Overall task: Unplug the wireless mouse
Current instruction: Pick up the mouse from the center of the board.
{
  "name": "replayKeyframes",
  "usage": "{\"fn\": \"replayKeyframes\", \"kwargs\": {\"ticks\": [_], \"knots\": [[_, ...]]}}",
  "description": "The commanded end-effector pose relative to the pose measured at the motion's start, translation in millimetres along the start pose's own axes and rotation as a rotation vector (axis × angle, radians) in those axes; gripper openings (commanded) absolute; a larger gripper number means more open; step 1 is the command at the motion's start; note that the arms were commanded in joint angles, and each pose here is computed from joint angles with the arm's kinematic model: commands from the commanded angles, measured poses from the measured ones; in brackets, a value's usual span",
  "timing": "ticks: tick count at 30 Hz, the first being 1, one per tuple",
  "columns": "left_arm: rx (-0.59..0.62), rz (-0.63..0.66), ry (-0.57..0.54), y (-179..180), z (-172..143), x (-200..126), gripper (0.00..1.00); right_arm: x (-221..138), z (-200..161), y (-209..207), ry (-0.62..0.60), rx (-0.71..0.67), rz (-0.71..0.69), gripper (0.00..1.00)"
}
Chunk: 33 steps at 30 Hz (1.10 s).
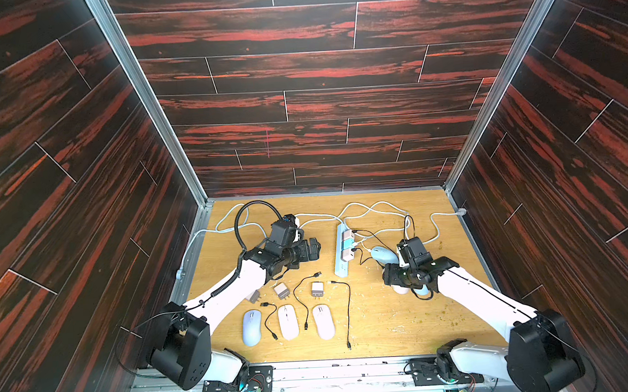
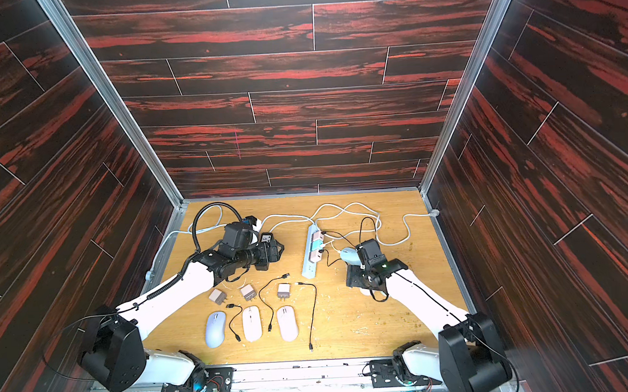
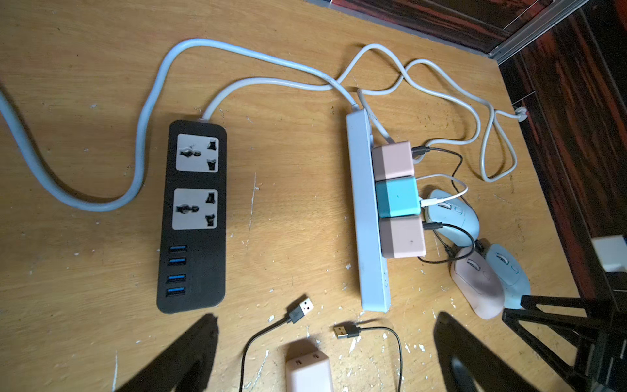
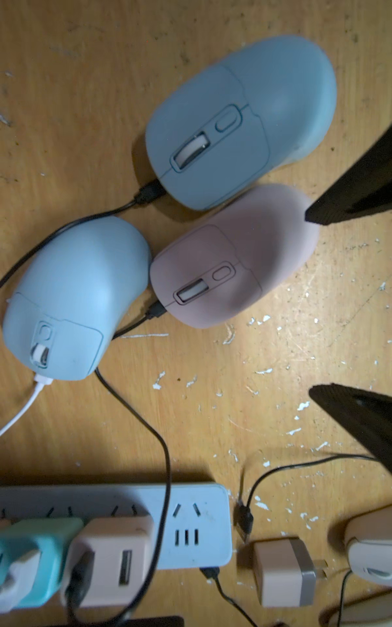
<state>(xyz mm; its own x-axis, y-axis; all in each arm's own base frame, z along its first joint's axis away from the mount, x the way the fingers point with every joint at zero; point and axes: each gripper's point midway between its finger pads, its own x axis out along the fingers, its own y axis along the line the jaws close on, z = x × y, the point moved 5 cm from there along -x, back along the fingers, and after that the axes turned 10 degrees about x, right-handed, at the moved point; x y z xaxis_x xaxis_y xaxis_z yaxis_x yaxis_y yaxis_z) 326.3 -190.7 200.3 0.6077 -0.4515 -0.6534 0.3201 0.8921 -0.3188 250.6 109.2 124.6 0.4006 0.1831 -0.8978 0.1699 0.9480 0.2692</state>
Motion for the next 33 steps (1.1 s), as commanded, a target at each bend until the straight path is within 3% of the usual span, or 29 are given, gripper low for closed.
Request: {"fn": "replayKeyframes", "kwargs": {"ticks": [1, 5, 13, 17, 23, 33], "knots": [[-0.018, -0.027, -0.012, -2, -1, -6, 1.00, -1, 7, 6, 0.013, -0.099, 0.012, 0.78], [-0.026, -0.038, -0.003, -3, -2, -4, 1.00, 12, 8, -4, 0.079, -0.125, -0.061, 0.79], [-0.018, -0.023, 0.006, -1, -4, -2, 1.00, 24, 13, -4, 0.100, -0.162, -0.085, 0.93], [-0.023, -0.030, 0.017, -2, -3, 1, 1.00, 35, 12, -5, 0.127, -0.185, -0.098, 0.93], [-0.025, -0.036, 0.031, -2, -5, 6, 1.00, 50, 8, -7, 0.180, -0.197, -0.092, 0.88], [-0.036, -0.067, 0.052, -5, -7, 14, 0.99, 51, -2, 6, 0.182, -0.204, 0.045, 0.71]]}}
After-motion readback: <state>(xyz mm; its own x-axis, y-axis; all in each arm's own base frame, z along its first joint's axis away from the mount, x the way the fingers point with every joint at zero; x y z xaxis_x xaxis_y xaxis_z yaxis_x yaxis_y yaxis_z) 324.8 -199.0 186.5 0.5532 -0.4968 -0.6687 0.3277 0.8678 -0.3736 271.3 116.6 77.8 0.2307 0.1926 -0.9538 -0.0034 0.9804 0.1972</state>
